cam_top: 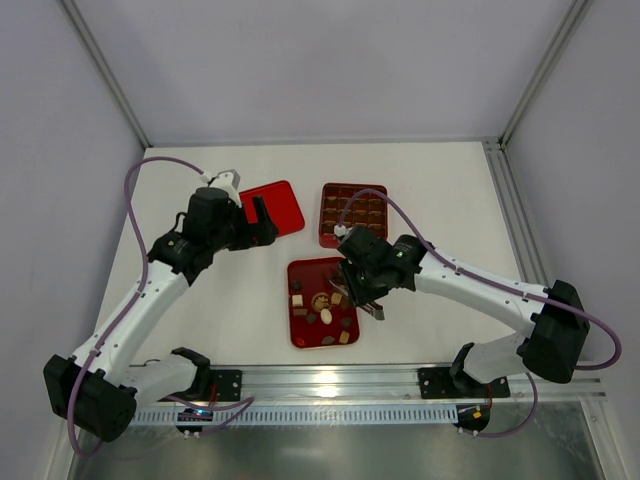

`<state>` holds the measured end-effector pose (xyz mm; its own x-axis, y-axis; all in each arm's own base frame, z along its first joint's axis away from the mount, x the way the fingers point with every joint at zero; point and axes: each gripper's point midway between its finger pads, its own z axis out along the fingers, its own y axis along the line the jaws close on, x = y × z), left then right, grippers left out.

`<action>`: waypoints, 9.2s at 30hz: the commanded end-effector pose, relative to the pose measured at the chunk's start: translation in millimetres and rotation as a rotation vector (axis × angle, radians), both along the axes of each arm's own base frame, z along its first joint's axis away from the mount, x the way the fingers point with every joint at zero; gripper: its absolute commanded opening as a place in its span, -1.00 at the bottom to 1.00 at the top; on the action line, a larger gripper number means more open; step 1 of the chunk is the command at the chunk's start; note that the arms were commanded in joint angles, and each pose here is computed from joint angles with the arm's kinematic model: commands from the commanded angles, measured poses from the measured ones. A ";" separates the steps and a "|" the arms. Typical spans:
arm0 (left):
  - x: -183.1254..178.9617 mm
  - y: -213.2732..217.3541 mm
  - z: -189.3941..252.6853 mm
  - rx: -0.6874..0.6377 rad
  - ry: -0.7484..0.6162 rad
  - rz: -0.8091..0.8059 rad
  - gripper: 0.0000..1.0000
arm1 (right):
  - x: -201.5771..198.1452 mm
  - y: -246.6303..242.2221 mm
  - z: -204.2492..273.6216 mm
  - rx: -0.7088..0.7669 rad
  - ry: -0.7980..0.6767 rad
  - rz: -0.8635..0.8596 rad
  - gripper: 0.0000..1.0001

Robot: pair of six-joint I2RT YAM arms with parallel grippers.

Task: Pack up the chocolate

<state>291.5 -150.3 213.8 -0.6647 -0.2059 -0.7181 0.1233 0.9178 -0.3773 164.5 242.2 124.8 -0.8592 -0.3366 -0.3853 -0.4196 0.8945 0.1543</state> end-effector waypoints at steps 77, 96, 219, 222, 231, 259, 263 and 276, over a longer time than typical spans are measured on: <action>2.0 1.2 4.6 0.006 -0.025 0.002 0.99 | 237.2 -61.9 51.4 0.037 -0.247 -0.406 -0.36; 2.3 1.2 6.4 0.004 -0.029 0.002 0.99 | 217.8 -55.8 85.6 0.113 -0.273 -0.370 -0.15; -0.3 0.5 12.9 -0.009 -0.047 -0.005 1.00 | 160.4 -40.7 106.3 0.151 -0.292 -0.321 -0.39; -0.2 0.5 12.9 -0.009 -0.045 -0.005 0.99 | 180.7 -52.2 100.7 0.132 -0.290 -0.359 -0.39; 0.5 -0.7 8.5 -0.006 -0.032 -0.009 0.99 | 221.8 -78.3 72.5 0.097 -0.260 -0.446 -0.39; 1.1 -1.9 5.3 -0.005 -0.022 -0.010 0.99 | 226.0 -85.4 64.0 0.084 -0.249 -0.464 -0.24; 1.9 -0.8 5.9 -0.002 -0.025 -0.006 1.00 | 211.7 -77.7 82.6 0.122 -0.271 -0.434 -0.24; 1.8 0.1 6.1 -0.001 -0.027 -0.002 0.99 | 81.0 14.5 97.1 0.214 -0.223 -0.150 -0.24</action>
